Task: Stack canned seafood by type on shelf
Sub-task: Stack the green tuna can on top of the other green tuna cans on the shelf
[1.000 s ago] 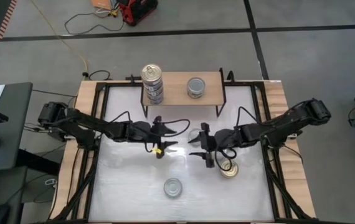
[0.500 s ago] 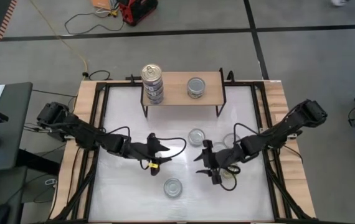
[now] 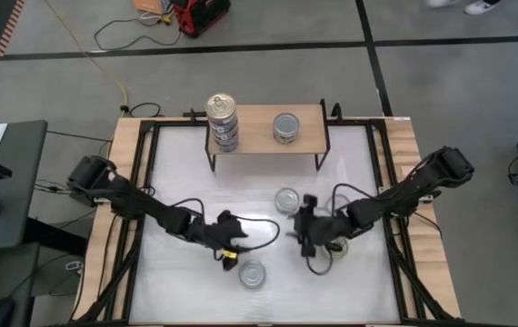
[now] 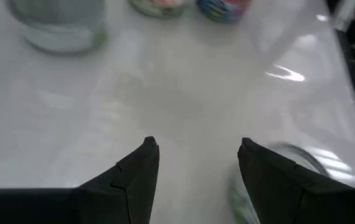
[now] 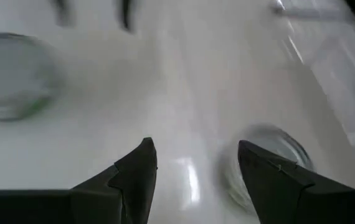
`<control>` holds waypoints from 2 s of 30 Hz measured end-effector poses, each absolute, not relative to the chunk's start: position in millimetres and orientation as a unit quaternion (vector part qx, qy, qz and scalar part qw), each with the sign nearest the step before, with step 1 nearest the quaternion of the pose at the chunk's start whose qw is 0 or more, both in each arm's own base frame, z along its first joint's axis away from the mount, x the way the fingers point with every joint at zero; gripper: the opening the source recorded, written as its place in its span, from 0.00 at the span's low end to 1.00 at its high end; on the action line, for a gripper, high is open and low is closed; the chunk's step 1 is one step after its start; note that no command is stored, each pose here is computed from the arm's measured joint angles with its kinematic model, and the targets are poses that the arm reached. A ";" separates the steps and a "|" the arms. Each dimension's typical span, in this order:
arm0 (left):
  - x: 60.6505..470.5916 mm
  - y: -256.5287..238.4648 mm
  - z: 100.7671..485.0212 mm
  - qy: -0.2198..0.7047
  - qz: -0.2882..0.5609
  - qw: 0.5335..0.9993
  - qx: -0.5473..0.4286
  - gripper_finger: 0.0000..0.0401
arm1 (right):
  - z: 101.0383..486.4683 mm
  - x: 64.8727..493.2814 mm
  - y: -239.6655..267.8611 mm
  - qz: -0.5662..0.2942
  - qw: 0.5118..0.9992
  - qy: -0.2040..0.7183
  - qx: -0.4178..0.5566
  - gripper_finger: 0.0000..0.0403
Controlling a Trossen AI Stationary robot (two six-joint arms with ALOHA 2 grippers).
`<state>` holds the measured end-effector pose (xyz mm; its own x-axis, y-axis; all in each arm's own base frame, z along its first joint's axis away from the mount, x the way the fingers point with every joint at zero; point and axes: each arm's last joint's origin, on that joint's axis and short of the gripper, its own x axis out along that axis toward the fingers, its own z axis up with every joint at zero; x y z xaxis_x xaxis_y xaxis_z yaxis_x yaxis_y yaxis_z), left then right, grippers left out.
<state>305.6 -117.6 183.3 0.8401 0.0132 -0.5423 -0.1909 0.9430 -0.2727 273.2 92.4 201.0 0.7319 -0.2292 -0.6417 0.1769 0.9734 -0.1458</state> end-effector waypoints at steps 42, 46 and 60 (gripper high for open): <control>309.2 -83.2 177.5 0.266 0.213 0.928 -0.150 0.52 | 210.0 320.8 92.3 -0.116 0.893 0.433 -0.036 0.62; 316.1 -67.7 181.7 0.241 0.232 0.931 -0.146 0.52 | 207.6 310.9 83.7 -0.136 0.890 0.433 -0.039 0.62; 351.9 -60.9 154.2 0.222 0.231 0.937 -0.141 0.52 | 209.7 273.0 90.7 -0.108 0.912 0.396 -0.018 0.62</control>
